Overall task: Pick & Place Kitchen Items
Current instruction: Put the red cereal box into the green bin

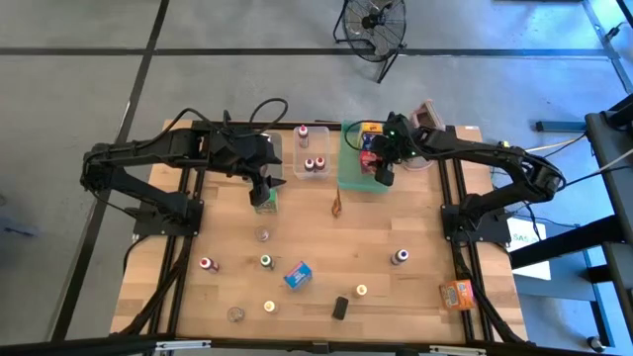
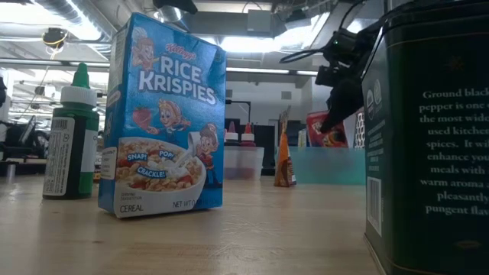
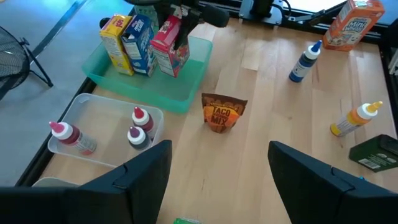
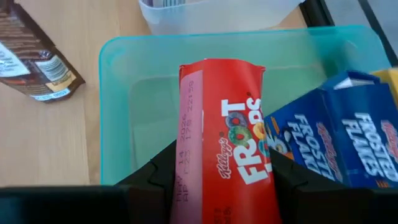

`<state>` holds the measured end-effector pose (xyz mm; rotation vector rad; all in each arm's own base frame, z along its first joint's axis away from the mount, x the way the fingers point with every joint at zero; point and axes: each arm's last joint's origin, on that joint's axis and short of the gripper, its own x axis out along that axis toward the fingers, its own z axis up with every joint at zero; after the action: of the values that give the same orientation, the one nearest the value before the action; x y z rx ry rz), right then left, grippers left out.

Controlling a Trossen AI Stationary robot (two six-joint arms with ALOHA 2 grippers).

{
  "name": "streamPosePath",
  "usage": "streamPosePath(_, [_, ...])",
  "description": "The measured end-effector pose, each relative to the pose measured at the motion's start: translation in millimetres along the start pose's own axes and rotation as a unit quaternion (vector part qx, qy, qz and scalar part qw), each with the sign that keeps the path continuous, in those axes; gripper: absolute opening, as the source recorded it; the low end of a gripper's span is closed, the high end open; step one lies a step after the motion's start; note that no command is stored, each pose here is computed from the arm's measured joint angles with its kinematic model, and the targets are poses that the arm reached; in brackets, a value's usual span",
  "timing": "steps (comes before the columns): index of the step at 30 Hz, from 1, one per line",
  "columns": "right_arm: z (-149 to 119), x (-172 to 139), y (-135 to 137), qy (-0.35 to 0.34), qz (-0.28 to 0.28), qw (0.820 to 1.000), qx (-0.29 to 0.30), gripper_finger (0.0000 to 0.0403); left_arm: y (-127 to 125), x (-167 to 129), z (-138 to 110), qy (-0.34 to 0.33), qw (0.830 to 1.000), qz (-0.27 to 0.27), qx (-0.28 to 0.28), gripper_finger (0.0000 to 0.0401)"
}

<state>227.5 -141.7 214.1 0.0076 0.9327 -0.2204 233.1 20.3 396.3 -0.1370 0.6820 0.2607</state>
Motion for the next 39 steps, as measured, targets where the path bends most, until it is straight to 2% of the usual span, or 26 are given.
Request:
streamPosePath(12, [-0.5,21.8,-4.1,0.010,0.001,1.000,0.002,0.0148,0.0,0.0,0.0,0.000,1.000,0.000,0.000,0.0263])
streamPosePath(22, [-0.6,23.7,-4.5,0.012,0.001,1.000,0.017,0.0150,0.0,0.0,0.0,0.000,1.000,0.000,0.021,0.0263])
streamPosePath(39, [-2.0,24.8,-4.7,0.024,-0.008,0.998,0.053,0.0201,-0.1,0.0,0.0,0.000,1.000,-0.001,0.023,0.0263])
